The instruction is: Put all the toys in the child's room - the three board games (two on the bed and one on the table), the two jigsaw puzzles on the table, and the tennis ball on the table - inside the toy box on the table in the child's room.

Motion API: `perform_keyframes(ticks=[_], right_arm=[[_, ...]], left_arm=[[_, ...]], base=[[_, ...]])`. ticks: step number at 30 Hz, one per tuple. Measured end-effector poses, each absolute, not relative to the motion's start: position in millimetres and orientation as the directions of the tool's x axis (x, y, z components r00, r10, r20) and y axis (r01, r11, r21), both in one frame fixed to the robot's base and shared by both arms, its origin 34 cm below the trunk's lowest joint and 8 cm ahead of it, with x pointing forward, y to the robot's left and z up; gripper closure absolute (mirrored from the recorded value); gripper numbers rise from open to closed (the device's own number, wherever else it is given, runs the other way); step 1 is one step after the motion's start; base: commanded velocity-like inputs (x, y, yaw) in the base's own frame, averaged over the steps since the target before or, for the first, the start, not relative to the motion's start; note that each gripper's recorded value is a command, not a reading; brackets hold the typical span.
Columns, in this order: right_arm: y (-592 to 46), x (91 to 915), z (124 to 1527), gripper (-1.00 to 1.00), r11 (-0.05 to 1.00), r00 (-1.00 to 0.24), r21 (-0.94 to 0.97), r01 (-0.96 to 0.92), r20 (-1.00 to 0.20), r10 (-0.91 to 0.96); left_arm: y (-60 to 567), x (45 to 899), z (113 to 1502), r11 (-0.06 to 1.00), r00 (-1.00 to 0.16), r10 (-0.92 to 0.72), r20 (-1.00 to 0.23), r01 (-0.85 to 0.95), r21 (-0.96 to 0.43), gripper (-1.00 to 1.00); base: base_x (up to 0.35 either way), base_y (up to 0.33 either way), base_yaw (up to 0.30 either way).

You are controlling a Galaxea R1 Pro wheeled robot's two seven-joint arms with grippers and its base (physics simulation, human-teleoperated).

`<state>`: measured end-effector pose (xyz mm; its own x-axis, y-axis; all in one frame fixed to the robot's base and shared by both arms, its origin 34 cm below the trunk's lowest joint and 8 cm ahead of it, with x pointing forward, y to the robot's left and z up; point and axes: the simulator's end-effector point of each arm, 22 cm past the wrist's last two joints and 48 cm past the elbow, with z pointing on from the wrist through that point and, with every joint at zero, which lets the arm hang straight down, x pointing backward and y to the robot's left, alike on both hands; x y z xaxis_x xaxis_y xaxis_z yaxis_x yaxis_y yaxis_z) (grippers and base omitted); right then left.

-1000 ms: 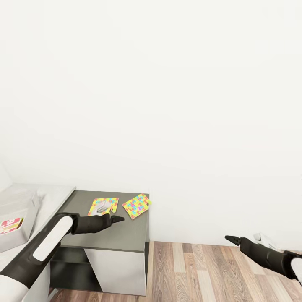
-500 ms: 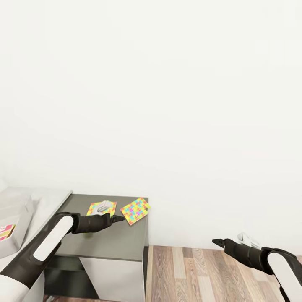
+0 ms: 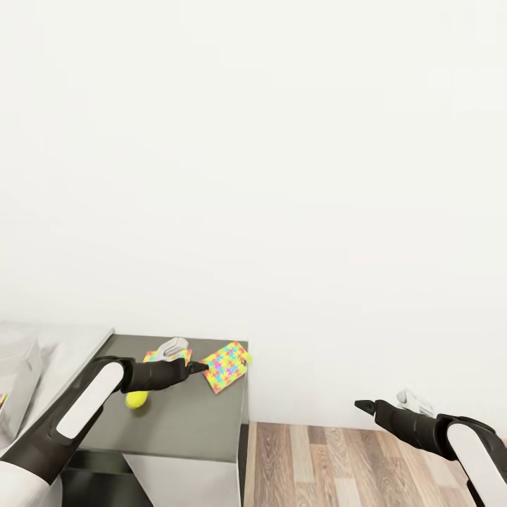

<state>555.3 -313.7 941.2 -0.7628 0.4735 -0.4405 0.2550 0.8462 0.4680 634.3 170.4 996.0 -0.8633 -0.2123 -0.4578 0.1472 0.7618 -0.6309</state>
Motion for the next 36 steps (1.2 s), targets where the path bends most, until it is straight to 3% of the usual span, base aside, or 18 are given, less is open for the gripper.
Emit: perform_keyframes(ticks=[8,21,27,36], right_arm=[[-309,559,940,-1.0,0.857,-0.768,0.448,0.255,-0.444,0.46],[-254,568,912,-1.0,0.943,-0.849,0.22,0.251,-0.418,0.324],[-249,567,909,-1.0,0.951,-0.858,0.198,0.238,-0.416,0.302],[-247,568,909,-1.0,0.949,-0.856,0.202,0.242,-0.416,0.307]], left_arm=[[191,639,981,0.829,-0.861,-0.214,-0.462,0.09,-0.552,-1.0],[194,646,956,0.889,-0.857,-0.238,-0.457,-0.002,-0.458,-1.0],[222,690,963,0.943,-0.808,-0.24,-0.538,-0.063,-0.326,-1.0],[250,700,943,0.943,-0.791,-0.297,-0.534,-0.156,-0.295,-1.0]], base=[[0.145,-0.001,0.0],[0.006,0.0,0.0],[0.0,0.0,0.0],[0.0,0.0,0.0]])
